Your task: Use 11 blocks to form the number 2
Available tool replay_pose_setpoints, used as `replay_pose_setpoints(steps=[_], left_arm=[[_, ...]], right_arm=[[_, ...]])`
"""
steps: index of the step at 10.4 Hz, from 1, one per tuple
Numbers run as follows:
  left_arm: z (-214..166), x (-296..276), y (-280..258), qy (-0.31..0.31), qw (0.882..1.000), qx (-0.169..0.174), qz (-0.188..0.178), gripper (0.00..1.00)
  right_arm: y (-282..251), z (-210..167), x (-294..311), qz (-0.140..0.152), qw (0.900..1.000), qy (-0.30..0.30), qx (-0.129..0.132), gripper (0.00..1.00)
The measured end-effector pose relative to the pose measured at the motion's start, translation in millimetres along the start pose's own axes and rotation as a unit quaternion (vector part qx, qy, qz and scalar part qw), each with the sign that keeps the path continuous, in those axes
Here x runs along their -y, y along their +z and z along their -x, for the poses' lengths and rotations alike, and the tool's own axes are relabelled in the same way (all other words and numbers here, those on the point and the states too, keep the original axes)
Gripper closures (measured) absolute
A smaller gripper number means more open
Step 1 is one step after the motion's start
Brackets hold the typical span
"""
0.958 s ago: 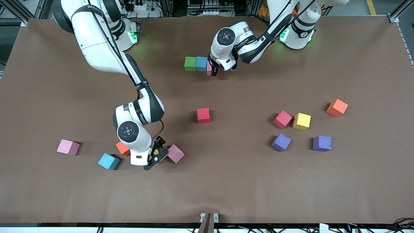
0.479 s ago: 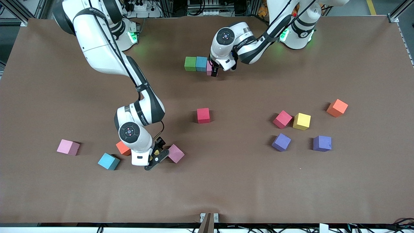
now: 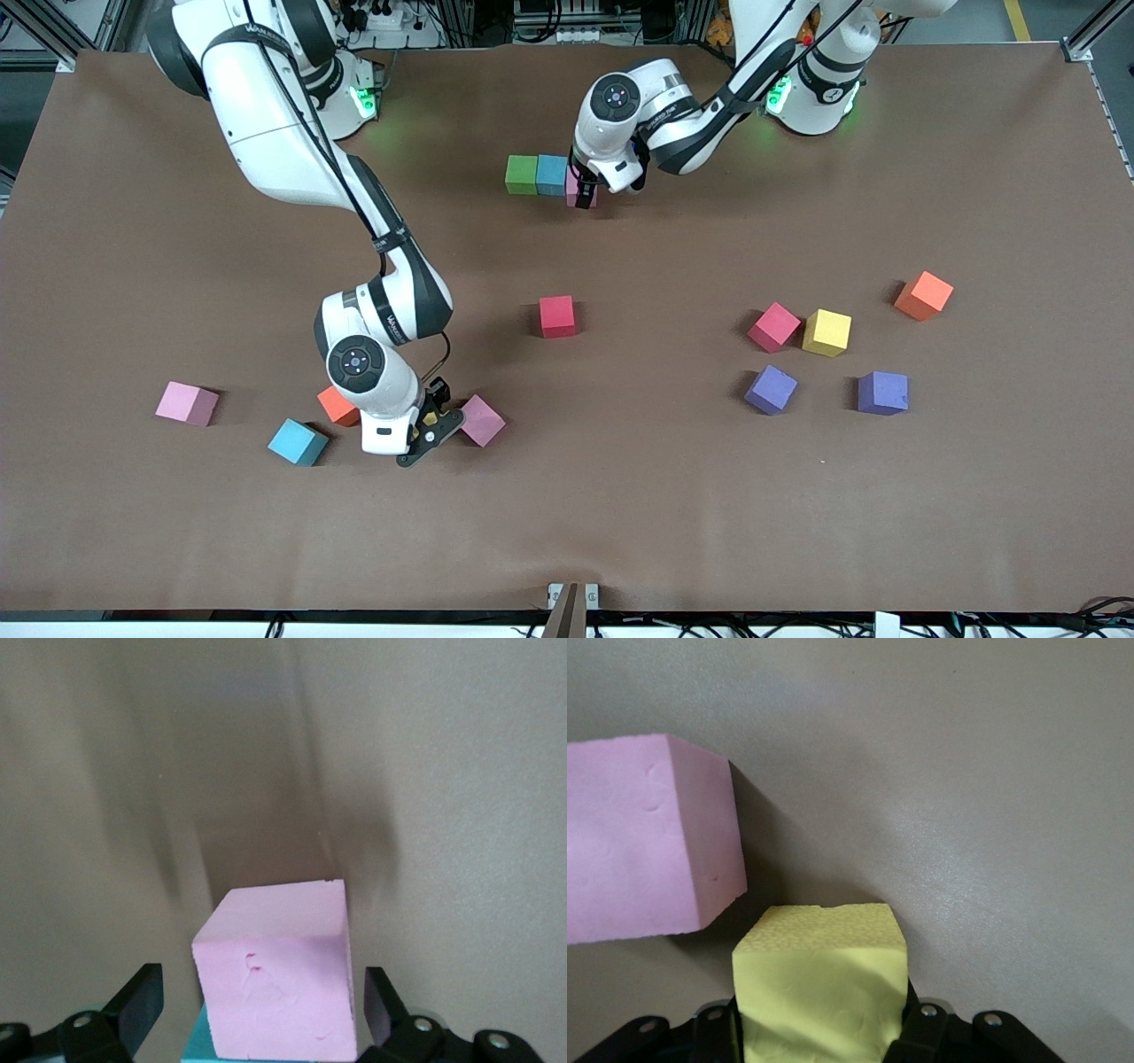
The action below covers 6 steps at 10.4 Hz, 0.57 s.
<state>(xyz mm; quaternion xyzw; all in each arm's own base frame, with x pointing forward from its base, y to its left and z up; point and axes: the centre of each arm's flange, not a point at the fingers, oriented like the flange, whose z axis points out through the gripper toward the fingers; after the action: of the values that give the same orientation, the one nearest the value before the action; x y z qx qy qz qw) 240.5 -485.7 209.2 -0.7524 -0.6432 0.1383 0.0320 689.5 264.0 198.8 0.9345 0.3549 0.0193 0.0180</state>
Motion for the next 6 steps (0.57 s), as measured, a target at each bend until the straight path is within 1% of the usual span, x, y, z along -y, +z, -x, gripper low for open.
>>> replay_pose_setpoints(steps=[4,6], left_arm=[[1,2,6,0.005,1.000,-0.003,-0.005,0.00],[1,1,5,0.005,1.000,-0.004,-0.005,0.00]], right_arm=[[-16,1,-13,0.006,1.000,0.010,-0.010,0.42],[-34,8,-19,0.008,1.000,0.016,-0.016,0.42]])
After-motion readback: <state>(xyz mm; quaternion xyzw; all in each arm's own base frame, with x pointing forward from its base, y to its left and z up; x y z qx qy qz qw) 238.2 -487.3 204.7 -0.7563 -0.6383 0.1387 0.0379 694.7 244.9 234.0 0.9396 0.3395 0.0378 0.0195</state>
